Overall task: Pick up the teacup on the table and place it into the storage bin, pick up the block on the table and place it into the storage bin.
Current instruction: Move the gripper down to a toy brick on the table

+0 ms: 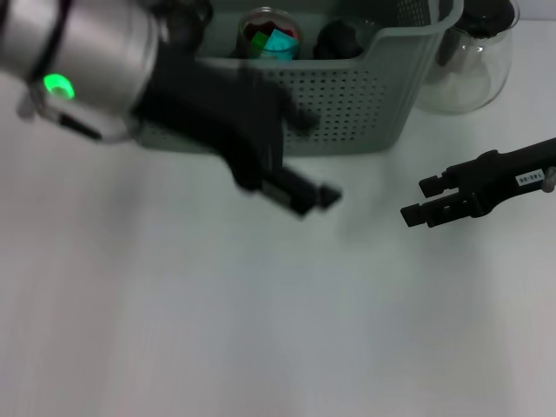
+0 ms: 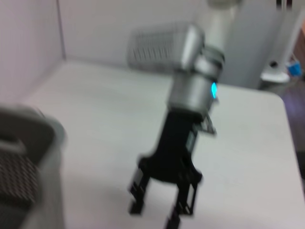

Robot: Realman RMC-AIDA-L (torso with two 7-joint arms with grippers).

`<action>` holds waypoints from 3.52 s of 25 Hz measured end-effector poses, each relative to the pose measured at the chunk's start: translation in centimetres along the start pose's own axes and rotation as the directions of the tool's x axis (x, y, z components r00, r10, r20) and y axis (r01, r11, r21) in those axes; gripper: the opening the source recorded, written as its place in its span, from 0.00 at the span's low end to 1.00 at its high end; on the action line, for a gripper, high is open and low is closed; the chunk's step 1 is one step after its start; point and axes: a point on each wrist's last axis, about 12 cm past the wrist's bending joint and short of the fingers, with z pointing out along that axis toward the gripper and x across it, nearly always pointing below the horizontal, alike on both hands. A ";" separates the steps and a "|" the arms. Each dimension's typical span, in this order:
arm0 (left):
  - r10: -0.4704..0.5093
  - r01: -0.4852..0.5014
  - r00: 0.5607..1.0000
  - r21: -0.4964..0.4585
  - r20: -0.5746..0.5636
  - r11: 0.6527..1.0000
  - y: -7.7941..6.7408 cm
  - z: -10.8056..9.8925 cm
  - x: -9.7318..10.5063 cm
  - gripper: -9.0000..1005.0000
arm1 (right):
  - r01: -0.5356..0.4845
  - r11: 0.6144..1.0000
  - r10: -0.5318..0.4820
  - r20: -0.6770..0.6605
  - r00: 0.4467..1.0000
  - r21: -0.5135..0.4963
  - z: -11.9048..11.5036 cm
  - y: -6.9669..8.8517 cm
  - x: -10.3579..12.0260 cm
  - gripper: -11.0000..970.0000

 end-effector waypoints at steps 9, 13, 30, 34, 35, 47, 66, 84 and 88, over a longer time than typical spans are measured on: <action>0.061 -0.055 0.996 0.100 -0.058 0.993 2.0 4.7 4.3 0.86 | -0.026 1.000 0.026 -0.030 0.999 -0.011 -0.9 -0.2 0.5 0.82; 0.182 -0.180 0.983 0.056 -0.034 0.982 3.5 6.4 5.7 0.86 | -0.055 0.998 0.054 -0.039 0.998 -0.017 -1.3 -0.2 0.6 0.82; 0.273 -0.280 0.947 -0.016 -0.171 0.960 6.0 12.8 6.7 0.86 | -0.141 0.990 0.141 -0.053 0.989 0.002 -1.9 -0.5 1.3 0.82; 0.260 -0.271 0.948 -0.036 -0.182 0.962 6.3 13.4 6.8 0.86 | -0.142 0.990 0.142 -0.050 0.989 0.007 -1.8 -0.6 1.3 0.82; 0.255 -0.267 0.949 -0.040 -0.186 0.963 6.4 13.6 6.9 0.86 | -0.142 0.990 0.142 -0.050 0.989 0.007 -1.8 -0.6 1.3 0.82; 0.211 -0.235 0.954 -0.093 -0.213 0.967 7.3 14.1 7.4 0.85 | -0.141 0.990 0.141 -0.048 0.989 0.006 -1.5 -0.5 1.2 0.82; 0.152 -0.188 0.959 -0.132 -0.239 0.973 7.5 14.3 8.2 0.84 | -0.139 0.990 0.139 -0.052 0.989 0.011 -1.4 -0.5 1.3 0.82; 0.133 -0.169 0.960 -0.129 -0.247 0.977 7.4 14.4 8.5 0.84 | -0.136 0.990 0.137 -0.057 0.989 0.023 -1.2 -0.6 1.2 0.82; 0.140 -0.172 0.959 -0.113 -0.246 0.979 7.2 14.5 8.4 0.84 | -0.137 0.990 0.138 -0.054 0.989 0.023 -1.2 -0.6 1.2 0.82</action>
